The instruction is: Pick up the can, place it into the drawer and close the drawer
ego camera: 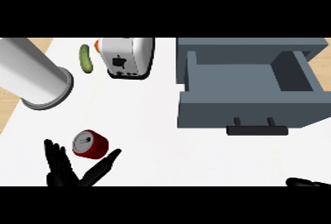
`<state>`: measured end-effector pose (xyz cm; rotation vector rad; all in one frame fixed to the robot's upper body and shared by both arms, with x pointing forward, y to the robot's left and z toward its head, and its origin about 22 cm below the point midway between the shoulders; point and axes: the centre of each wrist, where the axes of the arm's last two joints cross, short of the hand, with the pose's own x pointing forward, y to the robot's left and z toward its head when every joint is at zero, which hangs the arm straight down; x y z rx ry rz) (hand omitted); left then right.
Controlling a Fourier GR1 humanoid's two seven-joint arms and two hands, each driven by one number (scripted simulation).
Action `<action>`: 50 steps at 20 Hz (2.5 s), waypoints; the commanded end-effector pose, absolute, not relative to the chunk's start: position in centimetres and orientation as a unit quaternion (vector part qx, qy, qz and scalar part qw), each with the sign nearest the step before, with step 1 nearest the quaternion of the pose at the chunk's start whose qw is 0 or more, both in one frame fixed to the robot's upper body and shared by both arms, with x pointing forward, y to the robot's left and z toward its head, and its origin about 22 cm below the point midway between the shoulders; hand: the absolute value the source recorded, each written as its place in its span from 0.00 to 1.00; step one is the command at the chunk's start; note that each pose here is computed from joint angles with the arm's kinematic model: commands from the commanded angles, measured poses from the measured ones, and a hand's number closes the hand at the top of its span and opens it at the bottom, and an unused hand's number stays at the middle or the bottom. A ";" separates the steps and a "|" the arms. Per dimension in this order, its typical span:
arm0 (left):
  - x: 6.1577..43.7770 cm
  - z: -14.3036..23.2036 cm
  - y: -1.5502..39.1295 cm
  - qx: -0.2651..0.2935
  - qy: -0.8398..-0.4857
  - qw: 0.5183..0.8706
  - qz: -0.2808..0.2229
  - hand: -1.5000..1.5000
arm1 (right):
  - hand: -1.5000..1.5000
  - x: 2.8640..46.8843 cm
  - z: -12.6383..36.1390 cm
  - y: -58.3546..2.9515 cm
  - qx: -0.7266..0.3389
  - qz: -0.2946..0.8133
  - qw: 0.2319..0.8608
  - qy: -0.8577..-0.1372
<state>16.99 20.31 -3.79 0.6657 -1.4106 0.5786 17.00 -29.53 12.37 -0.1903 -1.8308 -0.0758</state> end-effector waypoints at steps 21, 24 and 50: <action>18.8 -14.4 25.7 0.288 -0.606 0.681 0.291 0.00 | 0.00 16.0 14.0 -30.4 -0.089 -0.022 0.604 -0.792; 19.7 -14.8 24.7 0.274 -0.619 0.678 0.287 0.00 | 0.00 14.9 13.5 -29.0 -0.095 -0.024 0.602 -0.793; 29.7 -10.7 23.0 0.079 -0.718 0.676 0.145 1.00 | 0.00 17.0 13.4 -29.9 -0.108 -0.026 0.592 -0.798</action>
